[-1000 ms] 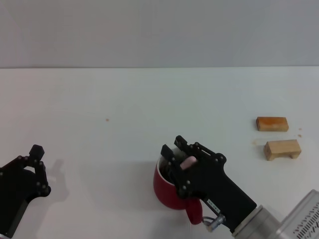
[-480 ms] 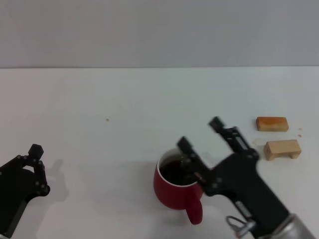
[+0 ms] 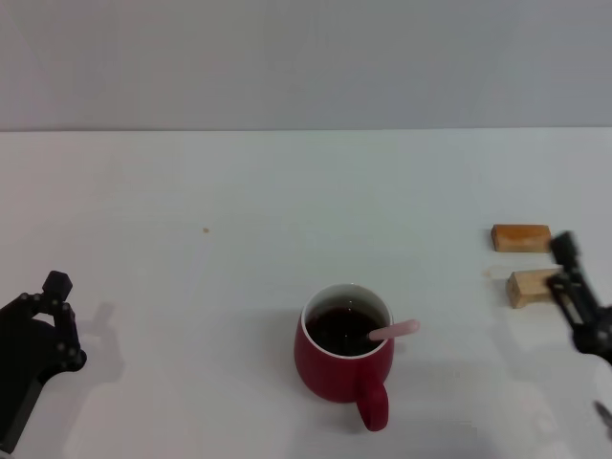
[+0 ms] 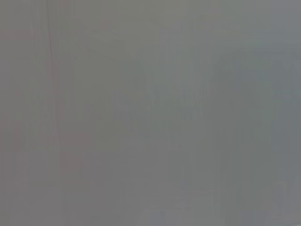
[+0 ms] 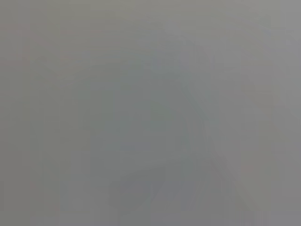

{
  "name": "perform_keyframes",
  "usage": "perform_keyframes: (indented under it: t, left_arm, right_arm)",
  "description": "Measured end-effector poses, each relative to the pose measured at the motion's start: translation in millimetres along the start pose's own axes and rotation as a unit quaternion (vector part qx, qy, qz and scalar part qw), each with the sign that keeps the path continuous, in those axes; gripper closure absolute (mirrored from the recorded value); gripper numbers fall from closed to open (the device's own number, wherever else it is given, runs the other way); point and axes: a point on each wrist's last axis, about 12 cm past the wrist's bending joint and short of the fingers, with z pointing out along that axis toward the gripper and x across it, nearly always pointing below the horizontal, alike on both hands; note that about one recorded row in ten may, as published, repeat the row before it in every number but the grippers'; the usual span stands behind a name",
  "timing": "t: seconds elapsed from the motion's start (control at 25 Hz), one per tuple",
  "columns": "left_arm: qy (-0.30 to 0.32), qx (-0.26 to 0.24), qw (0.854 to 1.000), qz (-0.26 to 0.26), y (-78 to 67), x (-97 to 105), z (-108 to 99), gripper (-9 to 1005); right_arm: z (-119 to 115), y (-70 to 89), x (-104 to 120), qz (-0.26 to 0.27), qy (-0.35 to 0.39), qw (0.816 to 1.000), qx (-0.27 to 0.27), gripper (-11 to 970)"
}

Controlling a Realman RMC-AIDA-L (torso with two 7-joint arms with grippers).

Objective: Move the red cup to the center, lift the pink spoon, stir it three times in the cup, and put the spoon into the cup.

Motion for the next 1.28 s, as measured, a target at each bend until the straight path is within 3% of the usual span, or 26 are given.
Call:
perform_keyframes:
  t: [0.24, 0.28, 0.48, 0.52, 0.72, 0.92, 1.28]
  left_arm:
    - [-0.004, -0.011, 1.0, 0.0, 3.1, -1, 0, 993]
    - [-0.012, -0.057, 0.998, -0.016, 8.6, -3, -4, 993]
    - [-0.017, -0.074, 0.997, -0.021, 11.1, -4, -5, 993]
    - [-0.019, -0.098, 0.995, -0.025, 16.2, -4, -9, 993]
    - [-0.019, -0.101, 0.994, -0.038, 19.4, -4, -13, 858]
    - [-0.019, -0.1, 0.994, -0.038, 19.5, -4, -12, 557]
    - [-0.021, -0.104, 0.994, -0.036, 20.2, -4, -11, 227]
  right_arm:
    - [-10, -13.4, 1, -0.015, 0.012, 0.999, 0.042, 220]
    - [-11, -14.1, 1, -0.016, 0.012, 0.999, 0.045, 220]
    - [-13, -19.4, 5, -0.018, 0.03, 0.997, 0.068, 220]
    - [-13, -19.4, 5, -0.018, 0.03, 0.997, 0.068, 221]
    - [-10, -19.9, 9, -0.015, 0.045, 0.997, 0.066, 221]
    - [-8, -19.6, 14, -0.007, 0.069, 0.996, 0.061, 221]
    - [-13, -28.5, 16, 0.003, 0.079, 0.994, 0.069, 220]
